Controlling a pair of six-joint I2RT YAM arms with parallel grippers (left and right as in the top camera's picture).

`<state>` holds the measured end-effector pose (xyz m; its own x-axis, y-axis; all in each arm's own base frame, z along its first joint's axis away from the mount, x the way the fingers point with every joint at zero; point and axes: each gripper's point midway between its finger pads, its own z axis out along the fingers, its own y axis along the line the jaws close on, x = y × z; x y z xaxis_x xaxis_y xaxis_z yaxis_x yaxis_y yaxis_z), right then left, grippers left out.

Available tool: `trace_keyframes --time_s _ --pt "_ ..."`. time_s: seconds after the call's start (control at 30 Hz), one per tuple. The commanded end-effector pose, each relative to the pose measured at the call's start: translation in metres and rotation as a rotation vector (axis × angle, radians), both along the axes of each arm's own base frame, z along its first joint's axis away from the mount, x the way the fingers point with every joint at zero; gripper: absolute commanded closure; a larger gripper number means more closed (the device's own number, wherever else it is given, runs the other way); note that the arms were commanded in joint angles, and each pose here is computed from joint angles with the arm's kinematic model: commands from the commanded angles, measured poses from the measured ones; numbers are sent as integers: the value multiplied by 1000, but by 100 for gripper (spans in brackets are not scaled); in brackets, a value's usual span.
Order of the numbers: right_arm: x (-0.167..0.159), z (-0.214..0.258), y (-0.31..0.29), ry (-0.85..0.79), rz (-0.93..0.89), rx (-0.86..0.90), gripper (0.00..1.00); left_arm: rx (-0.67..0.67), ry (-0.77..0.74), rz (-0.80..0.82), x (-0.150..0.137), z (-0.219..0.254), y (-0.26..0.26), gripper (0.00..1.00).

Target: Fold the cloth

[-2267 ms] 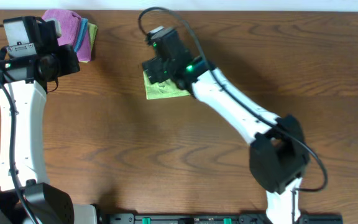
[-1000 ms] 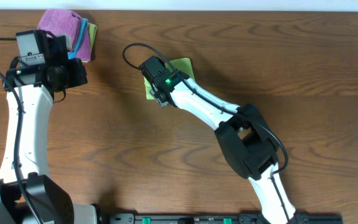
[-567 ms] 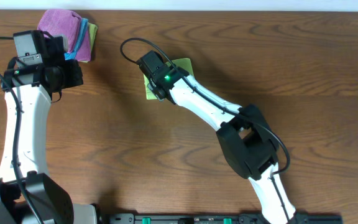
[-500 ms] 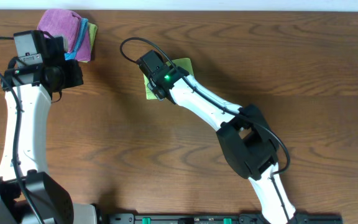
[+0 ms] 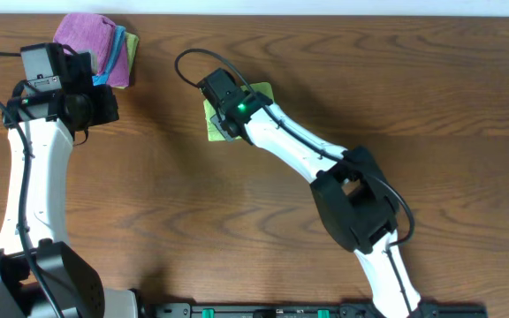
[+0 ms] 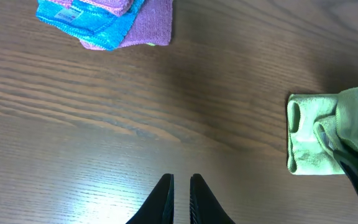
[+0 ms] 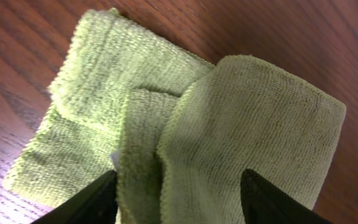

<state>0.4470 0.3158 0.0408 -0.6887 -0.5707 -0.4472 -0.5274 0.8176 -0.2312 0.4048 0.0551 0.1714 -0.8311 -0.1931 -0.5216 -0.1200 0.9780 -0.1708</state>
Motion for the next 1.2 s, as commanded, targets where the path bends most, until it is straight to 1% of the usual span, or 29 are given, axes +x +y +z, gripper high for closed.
trace_keyframes --time_s 0.0,0.17,0.23,0.43,0.5,0.6,0.63,0.7,0.73,0.93,1.17 --pt "3 -4 4 24 -6 42 34 19 8 -3 0 -4 4 89" --pt "-2 -16 8 58 10 48 36 3 4 -13 1 -3 1 89" --pt "-6 -18 11 78 21 61 40 -2 3 -16 1 -3 0 89" --pt "-8 -19 13 94 28 70 42 -2 3 -16 1 -3 0 89" --pt "-8 -19 13 93 28 70 50 -2 3 -16 1 -3 0 89" --pt "-7 -19 12 90 26 71 65 -2 3 -16 1 -3 0 89" --pt "-7 -19 12 91 26 71 73 -2 3 -16 1 -3 0 89" --pt "-7 -20 12 91 26 71 96 -2 3 -16 1 -3 0 89" --pt "-7 -20 12 91 26 71 99 -2 2 -16 1 -3 0 89" --pt "-3 -15 17 71 29 89 99 -1 -1 -16 2 -3 0 89" --pt "-4 7 42 32 68 120 99 16 -16 -1 5 -1 7 89"
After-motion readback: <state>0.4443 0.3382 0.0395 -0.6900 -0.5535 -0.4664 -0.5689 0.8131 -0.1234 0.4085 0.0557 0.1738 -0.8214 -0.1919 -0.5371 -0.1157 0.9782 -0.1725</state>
